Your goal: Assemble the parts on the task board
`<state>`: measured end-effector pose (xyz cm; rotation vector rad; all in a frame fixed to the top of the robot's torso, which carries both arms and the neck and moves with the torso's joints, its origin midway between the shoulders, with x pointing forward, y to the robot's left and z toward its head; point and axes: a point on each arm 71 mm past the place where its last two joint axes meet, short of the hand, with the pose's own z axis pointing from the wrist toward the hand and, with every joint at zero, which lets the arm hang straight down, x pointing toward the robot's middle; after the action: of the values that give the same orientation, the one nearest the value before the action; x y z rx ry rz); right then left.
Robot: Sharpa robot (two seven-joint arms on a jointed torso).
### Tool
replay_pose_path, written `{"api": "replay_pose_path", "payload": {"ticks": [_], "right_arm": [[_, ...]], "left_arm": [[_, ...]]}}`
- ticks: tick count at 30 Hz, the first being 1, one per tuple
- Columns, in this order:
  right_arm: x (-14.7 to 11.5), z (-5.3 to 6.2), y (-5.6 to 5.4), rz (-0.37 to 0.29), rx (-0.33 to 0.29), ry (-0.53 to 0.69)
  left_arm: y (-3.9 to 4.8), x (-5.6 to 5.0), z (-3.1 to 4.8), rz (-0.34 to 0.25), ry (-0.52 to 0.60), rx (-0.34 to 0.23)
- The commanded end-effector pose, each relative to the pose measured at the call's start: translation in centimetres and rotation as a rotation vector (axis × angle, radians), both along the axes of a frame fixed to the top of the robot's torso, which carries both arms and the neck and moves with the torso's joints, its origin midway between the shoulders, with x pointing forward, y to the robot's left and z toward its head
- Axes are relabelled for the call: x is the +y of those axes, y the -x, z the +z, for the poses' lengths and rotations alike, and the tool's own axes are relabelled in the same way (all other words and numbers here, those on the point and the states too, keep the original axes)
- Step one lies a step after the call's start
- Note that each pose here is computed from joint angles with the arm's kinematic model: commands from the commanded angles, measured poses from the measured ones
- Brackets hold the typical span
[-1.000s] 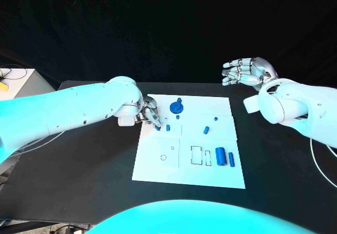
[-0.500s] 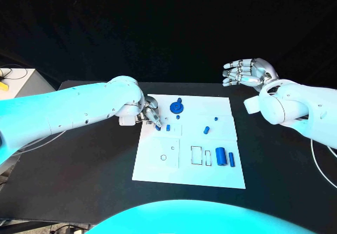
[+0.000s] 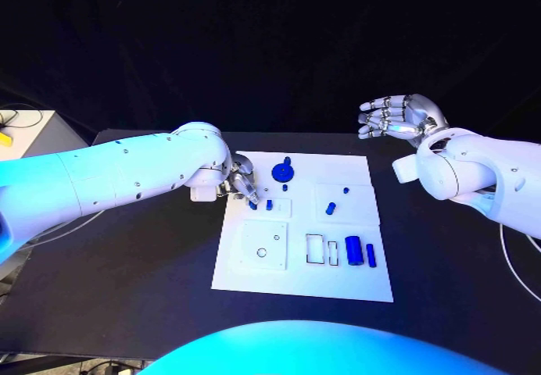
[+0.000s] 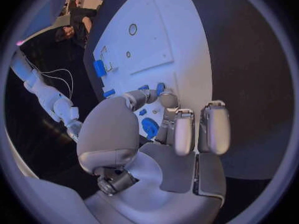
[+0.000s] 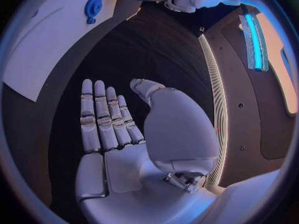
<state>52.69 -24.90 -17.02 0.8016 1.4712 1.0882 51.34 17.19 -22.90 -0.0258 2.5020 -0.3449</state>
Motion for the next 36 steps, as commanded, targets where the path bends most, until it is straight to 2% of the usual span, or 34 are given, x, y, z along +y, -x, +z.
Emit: {"api": "replay_pose_path", "payload": {"ticks": [1,15,36], "right_arm": [[0.03,0.04,0.03,0.001,-0.008,0.000],[0.01,-0.03,0.08,0.003,-0.003,0.000],[-0.16,-0.06,0.12,0.005,0.001,0.001]], "left_arm": [[0.40,0.03,-0.56,-0.033,-0.034,0.032],[0.28,0.08,-0.56,-0.027,-0.034,0.028],[0.44,-0.59,-0.60,-0.044,-0.024,0.045]]}}
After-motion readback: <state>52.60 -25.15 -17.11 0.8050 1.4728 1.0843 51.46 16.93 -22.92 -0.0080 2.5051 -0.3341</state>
